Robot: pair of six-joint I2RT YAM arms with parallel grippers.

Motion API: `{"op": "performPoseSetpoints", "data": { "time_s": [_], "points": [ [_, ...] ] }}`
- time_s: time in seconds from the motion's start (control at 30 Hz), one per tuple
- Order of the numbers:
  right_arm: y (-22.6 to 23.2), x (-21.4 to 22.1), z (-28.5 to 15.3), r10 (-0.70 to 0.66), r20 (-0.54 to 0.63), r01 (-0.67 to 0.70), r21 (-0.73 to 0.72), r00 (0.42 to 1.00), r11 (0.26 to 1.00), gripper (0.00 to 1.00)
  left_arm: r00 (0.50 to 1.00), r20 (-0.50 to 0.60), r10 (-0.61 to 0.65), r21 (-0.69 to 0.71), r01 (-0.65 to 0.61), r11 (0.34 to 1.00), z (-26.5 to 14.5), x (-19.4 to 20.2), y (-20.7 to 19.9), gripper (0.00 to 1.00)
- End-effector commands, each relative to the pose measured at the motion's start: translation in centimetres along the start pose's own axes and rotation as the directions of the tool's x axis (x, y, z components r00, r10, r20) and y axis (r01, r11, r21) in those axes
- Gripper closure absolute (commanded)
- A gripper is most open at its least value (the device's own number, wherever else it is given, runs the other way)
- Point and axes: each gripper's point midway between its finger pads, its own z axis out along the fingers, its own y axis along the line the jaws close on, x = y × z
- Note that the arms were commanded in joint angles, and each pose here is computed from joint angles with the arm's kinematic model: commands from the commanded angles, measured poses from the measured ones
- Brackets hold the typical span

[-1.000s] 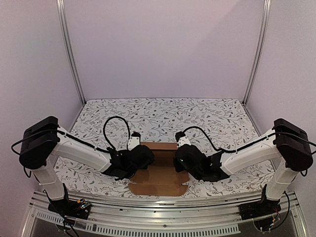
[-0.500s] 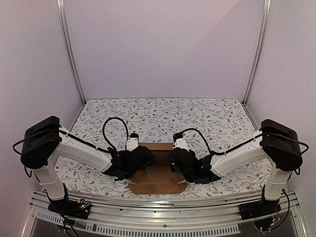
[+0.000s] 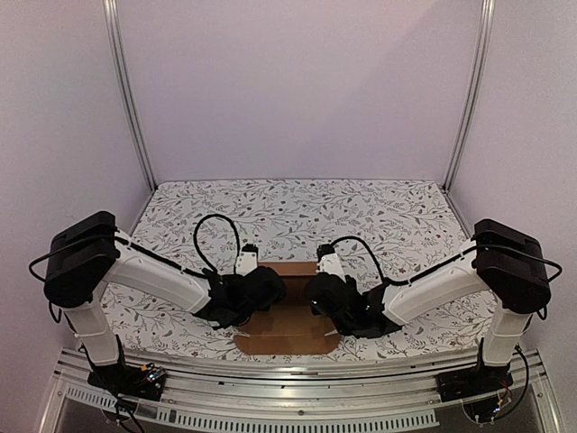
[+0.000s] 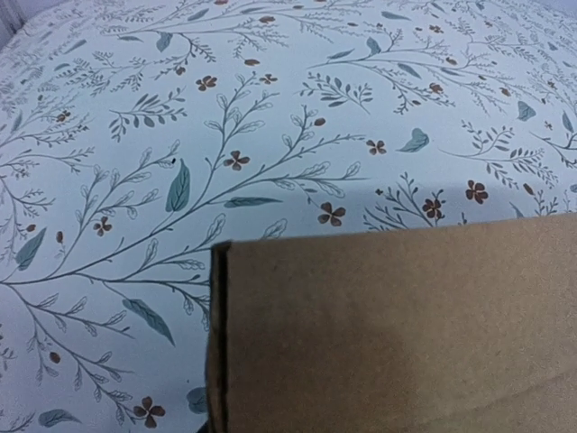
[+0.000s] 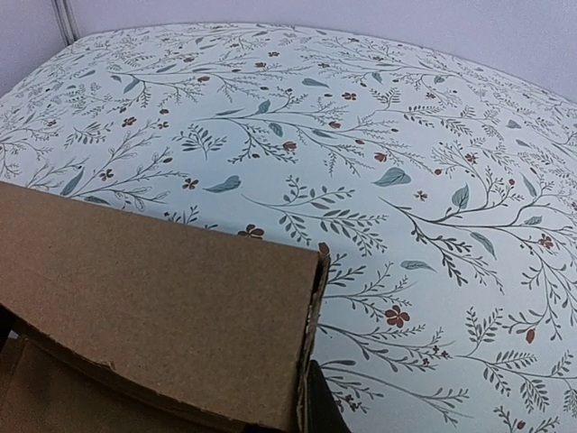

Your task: Fold the paper box

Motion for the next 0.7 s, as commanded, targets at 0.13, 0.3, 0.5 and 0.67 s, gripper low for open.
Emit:
{"op": "performPoseSetpoints", "data": {
  "time_s": [0.13,0.3,0.5,0.67],
  "points": [
    [3.5,-1.6,-0.8,0.02,0.034,-0.017,-0.089,0.999,0.996,1.0,0.999,-0.026,-0.021,0.076,0.023,0.997,-1.0,-0.4,-2.1,0.6],
    [3.1,-2.1,-0.5,-0.015,0.062,0.018,-0.047,0.998,0.999,1.0,0.997,-0.07,0.01,0.131,-0.001,0.991,-1.8,0.0,-2.5,0.41],
    [2.5,-2.3,0.0,-0.047,0.071,0.048,-0.012,0.996,0.999,1.0,0.991,-0.123,0.047,0.166,-0.026,0.986,-3.2,0.5,-1.6,0.3],
    [2.1,-2.2,0.7,-0.084,0.055,0.086,-0.041,0.995,0.995,1.0,0.981,-0.152,0.123,0.225,-0.086,0.97,-4.8,0.6,-0.9,0.23]
  ]
}}
